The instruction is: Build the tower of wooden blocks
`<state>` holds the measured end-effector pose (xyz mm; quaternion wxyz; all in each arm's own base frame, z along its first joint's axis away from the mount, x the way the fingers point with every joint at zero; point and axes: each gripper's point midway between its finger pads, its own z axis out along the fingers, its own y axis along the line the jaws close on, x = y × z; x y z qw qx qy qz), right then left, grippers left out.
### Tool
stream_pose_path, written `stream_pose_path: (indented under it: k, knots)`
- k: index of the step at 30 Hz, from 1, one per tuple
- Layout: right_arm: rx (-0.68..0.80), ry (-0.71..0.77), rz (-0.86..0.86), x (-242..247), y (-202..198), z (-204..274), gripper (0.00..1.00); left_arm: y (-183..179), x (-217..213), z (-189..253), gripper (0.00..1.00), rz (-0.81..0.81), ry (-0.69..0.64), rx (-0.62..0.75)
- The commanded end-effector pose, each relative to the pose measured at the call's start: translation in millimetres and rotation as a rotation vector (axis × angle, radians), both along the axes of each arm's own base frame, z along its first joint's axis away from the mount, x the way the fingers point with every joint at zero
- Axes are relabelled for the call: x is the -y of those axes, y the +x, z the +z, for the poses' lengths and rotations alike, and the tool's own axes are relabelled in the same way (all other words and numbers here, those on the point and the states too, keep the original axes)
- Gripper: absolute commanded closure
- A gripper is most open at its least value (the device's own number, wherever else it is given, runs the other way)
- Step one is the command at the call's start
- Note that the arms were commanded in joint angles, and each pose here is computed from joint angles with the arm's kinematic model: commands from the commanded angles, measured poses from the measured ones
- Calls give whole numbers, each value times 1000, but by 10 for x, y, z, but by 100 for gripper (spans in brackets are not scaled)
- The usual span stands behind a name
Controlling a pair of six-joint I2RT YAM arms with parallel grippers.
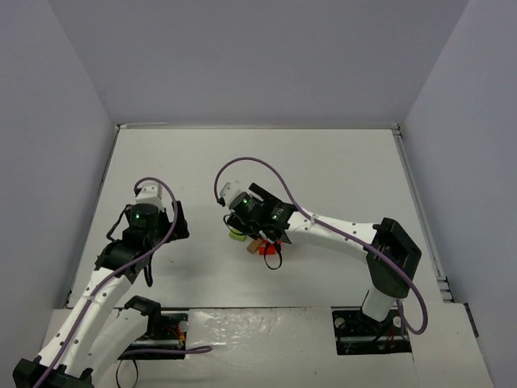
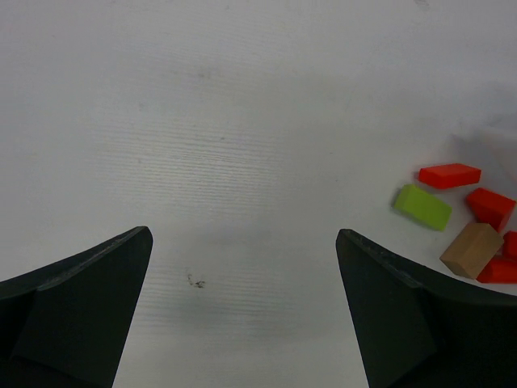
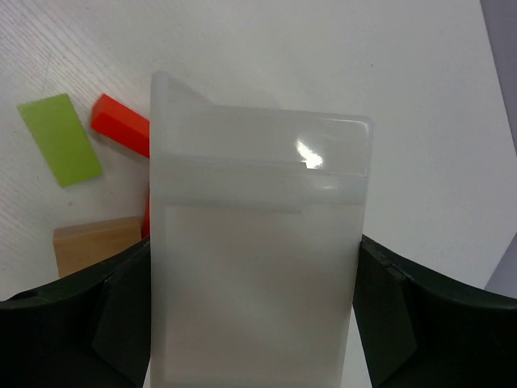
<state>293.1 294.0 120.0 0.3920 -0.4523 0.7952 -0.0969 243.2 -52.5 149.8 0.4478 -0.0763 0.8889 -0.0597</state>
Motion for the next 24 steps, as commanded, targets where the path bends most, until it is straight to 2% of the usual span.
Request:
stream_pose_path:
  k: [1, 8, 11, 14, 19, 24]
  knots:
    - [139, 15, -56, -13, 61, 258, 100, 47, -144, 171, 3, 94, 4, 67]
    - [150, 13, -94, 124, 109, 190, 100, 52, -50, 109, 3, 64, -29, 41]
    - [147, 72, -134, 202, 200, 271, 100, 64, 15, 63, 3, 34, -40, 20]
    - [133, 171, -153, 226, 283, 439, 100, 81, 60, 28, 3, 14, -46, 1]
    - [61, 421, -188, 302, 485, 786, 100, 91, 90, 24, 3, -2, -52, 2]
    - [-96, 671, -275, 685, 846, 846, 100, 103, 158, 31, 3, -40, -67, 9]
